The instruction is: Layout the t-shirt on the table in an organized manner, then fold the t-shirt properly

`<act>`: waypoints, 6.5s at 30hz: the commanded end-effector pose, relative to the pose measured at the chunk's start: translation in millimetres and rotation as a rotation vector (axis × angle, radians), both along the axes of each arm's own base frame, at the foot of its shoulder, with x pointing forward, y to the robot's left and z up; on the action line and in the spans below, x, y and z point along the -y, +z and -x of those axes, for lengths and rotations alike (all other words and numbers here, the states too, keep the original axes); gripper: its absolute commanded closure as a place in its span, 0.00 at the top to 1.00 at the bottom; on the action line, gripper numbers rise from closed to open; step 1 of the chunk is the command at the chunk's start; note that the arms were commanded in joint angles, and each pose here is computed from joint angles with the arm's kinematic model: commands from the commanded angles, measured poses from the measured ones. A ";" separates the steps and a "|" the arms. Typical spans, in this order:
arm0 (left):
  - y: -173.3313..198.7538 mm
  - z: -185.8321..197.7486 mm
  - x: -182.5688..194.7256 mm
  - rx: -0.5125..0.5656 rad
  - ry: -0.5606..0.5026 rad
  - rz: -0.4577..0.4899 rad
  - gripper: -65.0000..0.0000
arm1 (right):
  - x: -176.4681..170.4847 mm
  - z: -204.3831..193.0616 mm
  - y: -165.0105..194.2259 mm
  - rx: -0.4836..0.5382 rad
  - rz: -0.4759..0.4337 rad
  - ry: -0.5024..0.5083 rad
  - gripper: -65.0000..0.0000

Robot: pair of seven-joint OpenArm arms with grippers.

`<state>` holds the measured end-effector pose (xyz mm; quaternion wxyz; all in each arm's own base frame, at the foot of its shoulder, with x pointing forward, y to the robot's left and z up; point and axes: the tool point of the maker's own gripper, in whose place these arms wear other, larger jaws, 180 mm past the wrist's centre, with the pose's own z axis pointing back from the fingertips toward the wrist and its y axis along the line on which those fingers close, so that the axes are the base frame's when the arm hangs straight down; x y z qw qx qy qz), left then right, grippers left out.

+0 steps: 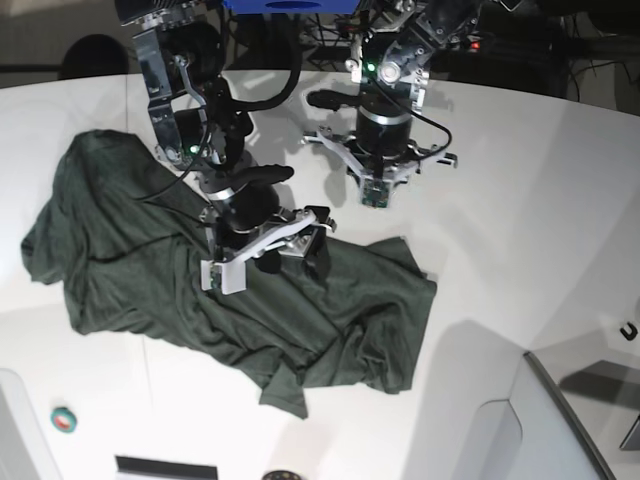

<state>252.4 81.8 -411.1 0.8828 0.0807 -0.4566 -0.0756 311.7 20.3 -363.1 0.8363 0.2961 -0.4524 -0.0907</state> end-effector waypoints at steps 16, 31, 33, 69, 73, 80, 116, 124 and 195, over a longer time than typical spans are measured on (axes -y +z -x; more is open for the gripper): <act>17.7 -53.9 -77.4 0.074 0.157 -0.026 0.04 | 177.8 25.7 -39.1 -0.088 0.174 -0.361 0.61; -22.1 -38.9 -116.1 -0.132 0.495 0.547 0.39 | 214.7 35.3 -40.0 -0.091 0.269 -0.361 0.61; -30.7 -40.4 -115.9 -0.178 0.541 0.647 0.40 | 214.7 34.6 -39.6 -0.089 0.268 -0.361 0.61; -66.7 -79.9 -72.2 -0.268 0.557 0.844 0.58 | 222.2 34.7 -38.3 -0.086 0.293 -0.352 0.61; -71.2 -77.5 -72.9 -0.278 0.568 0.842 0.55 | 222.2 34.7 -38.3 -0.086 0.293 -0.352 0.61; -69.6 -83.5 -74.7 -0.269 0.570 0.841 0.30 | 222.2 34.1 -37.9 -0.084 0.293 -0.353 0.61; 37.1 -80.7 -105.4 -0.293 0.427 0.763 0.00 | 266.7 63.6 -33.6 -0.135 0.368 -0.411 0.62; 28.9 -31.1 -112.0 -0.393 0.387 0.682 0.00 | 269.3 80.9 -61.5 -0.259 0.363 -0.394 0.63; 35.7 7.5 -174.2 -0.375 0.460 0.527 0.00 | 232.8 0.7 59.4 -0.156 0.317 -0.187 0.01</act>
